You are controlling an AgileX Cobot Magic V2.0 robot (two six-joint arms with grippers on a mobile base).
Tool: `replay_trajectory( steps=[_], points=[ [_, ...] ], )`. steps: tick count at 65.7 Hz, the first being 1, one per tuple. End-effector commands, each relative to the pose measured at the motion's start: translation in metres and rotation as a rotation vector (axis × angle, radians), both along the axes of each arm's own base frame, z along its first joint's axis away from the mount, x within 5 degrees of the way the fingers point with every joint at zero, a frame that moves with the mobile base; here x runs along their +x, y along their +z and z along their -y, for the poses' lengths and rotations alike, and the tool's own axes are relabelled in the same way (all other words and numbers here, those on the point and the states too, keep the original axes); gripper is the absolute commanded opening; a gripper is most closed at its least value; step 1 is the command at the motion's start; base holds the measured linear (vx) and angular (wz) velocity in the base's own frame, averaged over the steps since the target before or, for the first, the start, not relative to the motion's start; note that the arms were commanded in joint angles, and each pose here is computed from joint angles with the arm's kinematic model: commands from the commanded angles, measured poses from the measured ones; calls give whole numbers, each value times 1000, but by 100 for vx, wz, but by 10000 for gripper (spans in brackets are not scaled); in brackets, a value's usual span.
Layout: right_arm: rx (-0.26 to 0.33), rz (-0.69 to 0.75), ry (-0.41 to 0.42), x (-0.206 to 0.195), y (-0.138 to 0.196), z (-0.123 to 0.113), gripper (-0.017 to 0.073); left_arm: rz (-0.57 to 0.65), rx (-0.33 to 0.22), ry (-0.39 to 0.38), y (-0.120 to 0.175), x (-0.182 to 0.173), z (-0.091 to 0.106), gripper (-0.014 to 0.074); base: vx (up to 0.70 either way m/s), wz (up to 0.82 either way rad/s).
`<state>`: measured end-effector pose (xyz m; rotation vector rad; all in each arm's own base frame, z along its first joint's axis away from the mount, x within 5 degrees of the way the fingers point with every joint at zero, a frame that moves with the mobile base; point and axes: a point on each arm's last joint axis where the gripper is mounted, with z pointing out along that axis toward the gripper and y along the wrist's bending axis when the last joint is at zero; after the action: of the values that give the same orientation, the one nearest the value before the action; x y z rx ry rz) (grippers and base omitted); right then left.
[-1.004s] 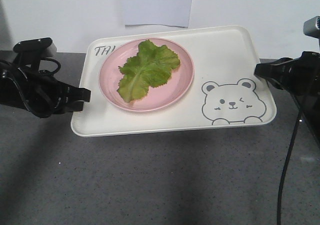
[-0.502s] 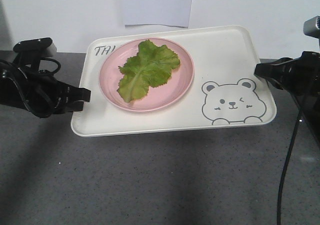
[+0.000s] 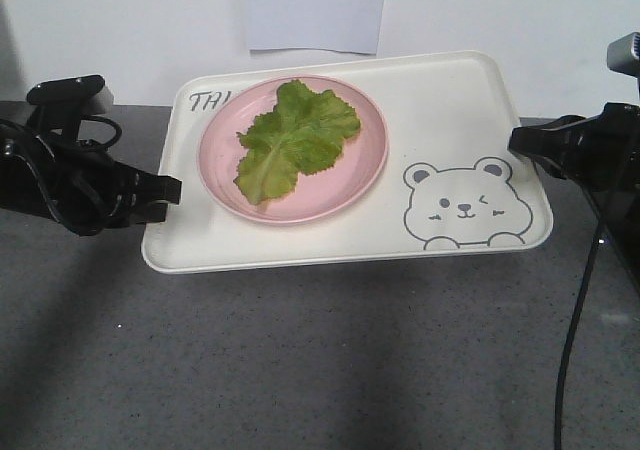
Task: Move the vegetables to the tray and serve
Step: 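Lower the tray with both grippers onto the counter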
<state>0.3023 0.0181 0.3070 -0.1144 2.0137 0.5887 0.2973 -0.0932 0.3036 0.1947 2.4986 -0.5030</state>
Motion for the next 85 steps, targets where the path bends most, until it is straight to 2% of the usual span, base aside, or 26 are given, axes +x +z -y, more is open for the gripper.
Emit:
replay_trajectory(
  steps=[1,13,34,59,85],
  points=[
    [29,60,68,-8,21,-8,78,100,-75,-22,27,-6,9,-6,0,0],
    [35,57,86,-9,22,-10,78,79,-70,-32,25,-8,9,-6,0,0],
    [54,19,120,-4,12,-12,78,94,-11,-35,20,-2,6,-6,0,0],
    [87,-120,162,17,-29,-13,78,-3,31,-32,-16,18,10,-6,0,0],
    [95,-211,199,30,-62,-17,78,-22,89,-40,-34,28,9,-6,0,0]
  ],
)
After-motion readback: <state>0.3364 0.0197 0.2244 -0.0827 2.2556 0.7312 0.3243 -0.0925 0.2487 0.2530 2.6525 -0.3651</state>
